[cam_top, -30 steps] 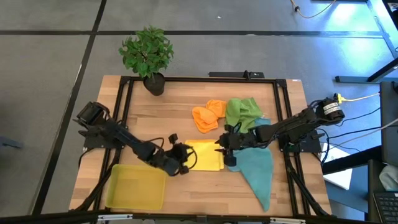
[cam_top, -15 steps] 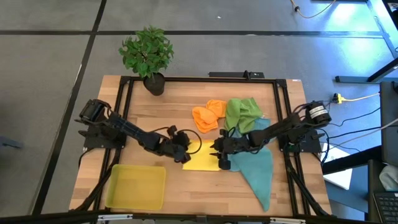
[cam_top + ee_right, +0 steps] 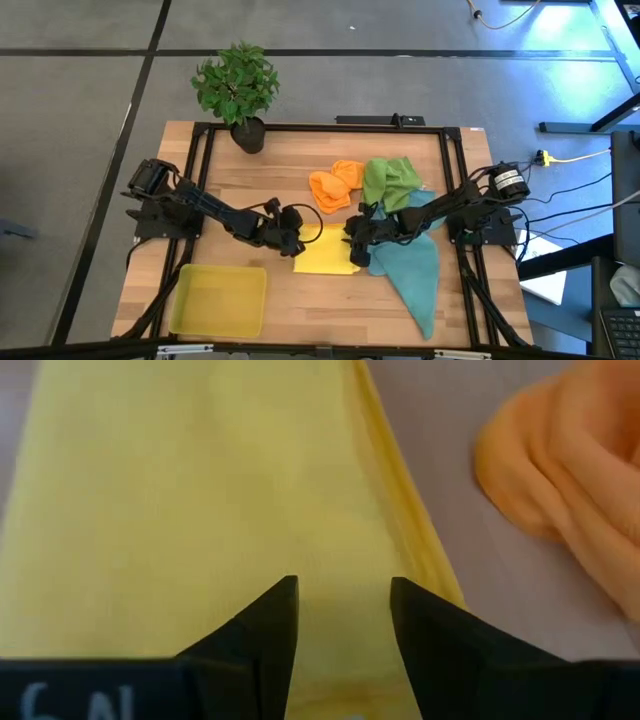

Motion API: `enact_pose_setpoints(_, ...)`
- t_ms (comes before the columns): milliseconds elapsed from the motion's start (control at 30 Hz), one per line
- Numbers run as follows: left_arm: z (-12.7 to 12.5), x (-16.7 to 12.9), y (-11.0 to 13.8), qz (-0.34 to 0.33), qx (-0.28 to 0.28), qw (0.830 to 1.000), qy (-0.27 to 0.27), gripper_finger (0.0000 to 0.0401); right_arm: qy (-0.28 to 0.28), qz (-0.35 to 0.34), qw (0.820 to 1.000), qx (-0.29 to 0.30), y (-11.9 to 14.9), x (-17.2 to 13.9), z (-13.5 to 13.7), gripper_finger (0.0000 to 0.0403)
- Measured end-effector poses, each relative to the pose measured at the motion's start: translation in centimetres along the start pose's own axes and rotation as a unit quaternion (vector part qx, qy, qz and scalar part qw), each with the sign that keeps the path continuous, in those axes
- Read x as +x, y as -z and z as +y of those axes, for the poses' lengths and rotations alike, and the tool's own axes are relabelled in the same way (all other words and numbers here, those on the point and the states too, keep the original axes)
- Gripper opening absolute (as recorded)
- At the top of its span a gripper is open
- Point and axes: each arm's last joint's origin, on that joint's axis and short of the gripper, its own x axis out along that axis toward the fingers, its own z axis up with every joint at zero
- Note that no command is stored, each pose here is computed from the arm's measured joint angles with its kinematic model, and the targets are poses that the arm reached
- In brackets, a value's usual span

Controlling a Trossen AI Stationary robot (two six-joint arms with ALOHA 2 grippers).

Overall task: Fold microfiber towels
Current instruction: Put the folded yellow microfiber cloth into the yellow bin

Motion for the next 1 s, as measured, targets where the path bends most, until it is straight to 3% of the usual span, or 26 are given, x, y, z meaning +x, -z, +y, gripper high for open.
enact_pose_setpoints(300,-1.0,0.2,0.6,-0.004,0.015,1.0,0.023,0.0082,0.003,0.001,1.0,0.004,0.8,0.1,-0.2,0.0163)
enact_pose_setpoints(500,-0.8,1.8,1.6,0.027,0.026,0.999,0.003,0.0082,0.004,0.007,1.0,0.012,1.3,0.1,-0.4,0.0163)
enact_pose_setpoints(633,-0.1,2.4,1.7,0.035,0.004,0.999,-0.022,0.0082,0.003,0.01,1.0,0.012,1.3,0.1,-0.4,0.0163)
enact_pose_setpoints(1000,-0.2,0.9,0.7,-0.006,-0.001,1.0,-0.03,0.0082,-0.019,-0.012,1.0,0.021,0.7,0.0,-0.2,0.0163)
